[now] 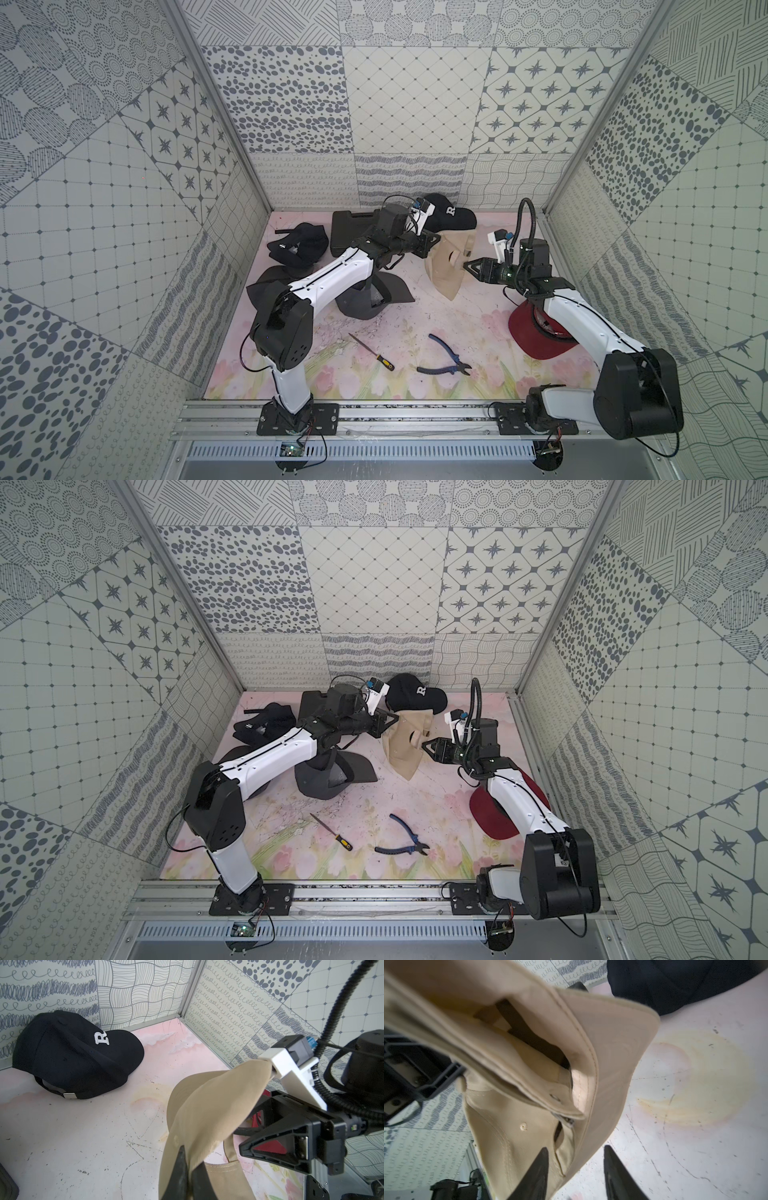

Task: Open the adjustable buckle of the baseball cap
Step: Pick up the baseball cap from the center of the board.

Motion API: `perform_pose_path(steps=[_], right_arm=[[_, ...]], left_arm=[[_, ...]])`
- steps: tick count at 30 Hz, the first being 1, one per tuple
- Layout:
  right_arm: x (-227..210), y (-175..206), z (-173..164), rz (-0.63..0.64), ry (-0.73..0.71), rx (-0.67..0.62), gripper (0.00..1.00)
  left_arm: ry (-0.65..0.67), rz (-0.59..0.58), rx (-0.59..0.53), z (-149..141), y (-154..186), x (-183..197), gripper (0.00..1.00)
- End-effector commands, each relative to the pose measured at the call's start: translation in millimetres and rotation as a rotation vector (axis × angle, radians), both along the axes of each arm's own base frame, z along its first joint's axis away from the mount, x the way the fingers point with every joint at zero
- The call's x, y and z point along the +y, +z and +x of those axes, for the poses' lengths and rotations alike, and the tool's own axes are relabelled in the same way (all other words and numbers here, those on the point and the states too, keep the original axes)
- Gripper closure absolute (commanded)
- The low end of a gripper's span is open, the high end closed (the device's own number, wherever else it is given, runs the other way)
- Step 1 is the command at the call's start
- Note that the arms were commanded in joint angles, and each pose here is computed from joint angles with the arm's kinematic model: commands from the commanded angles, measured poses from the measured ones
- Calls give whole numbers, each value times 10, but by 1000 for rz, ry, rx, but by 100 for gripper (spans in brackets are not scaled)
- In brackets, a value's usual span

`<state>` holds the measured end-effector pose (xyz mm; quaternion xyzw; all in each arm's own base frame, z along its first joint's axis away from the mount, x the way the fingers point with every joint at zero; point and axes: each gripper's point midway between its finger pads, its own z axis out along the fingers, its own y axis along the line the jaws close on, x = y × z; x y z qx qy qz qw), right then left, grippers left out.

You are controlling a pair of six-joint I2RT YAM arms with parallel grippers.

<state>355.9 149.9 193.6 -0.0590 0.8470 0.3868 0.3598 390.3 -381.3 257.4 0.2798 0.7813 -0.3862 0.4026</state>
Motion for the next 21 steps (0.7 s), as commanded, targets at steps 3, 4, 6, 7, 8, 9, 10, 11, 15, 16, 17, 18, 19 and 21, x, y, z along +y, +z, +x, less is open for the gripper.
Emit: perform_pose_path(steps=[3,4,6,7,8,9,10,11,15,16,17,18,19,21], right_arm=[[121,224,77,89,74,-93,82],[132,247,74,100,79,-96,87],[150,308,61,116,89,-109,94],[158,333,52,123,95,-113,97],[162,358,48,126,98,-117,99],[167,373,44,128,100,-119,100],[167,387,39,130,101,-121,100],[169,405,36,132,103,-126,100],[186,497,24,141,119,-143,100],[192,517,26,141,125,-148,100],[202,534,28,143,134,-152,100],[216,553,29,146,146,-157,100],[231,560,32,150,160,-158,100],[271,594,30,158,194,-167,100]], left_arm=[[-10,-50,61,-35,101,55,100],[-3,-54,67,-16,88,66,100],[6,-70,77,27,94,87,100],[6,-80,85,37,94,86,100],[3,-92,91,52,101,89,100],[2,-99,96,61,99,90,100],[0,-103,97,68,104,85,100],[-1,-101,100,80,99,89,100],[19,-82,90,138,86,143,58],[21,-76,73,138,91,156,50],[21,-69,50,140,97,174,43],[18,-65,26,136,115,187,38],[4,-55,-5,118,131,188,36],[-39,-32,-57,70,136,182,35]])
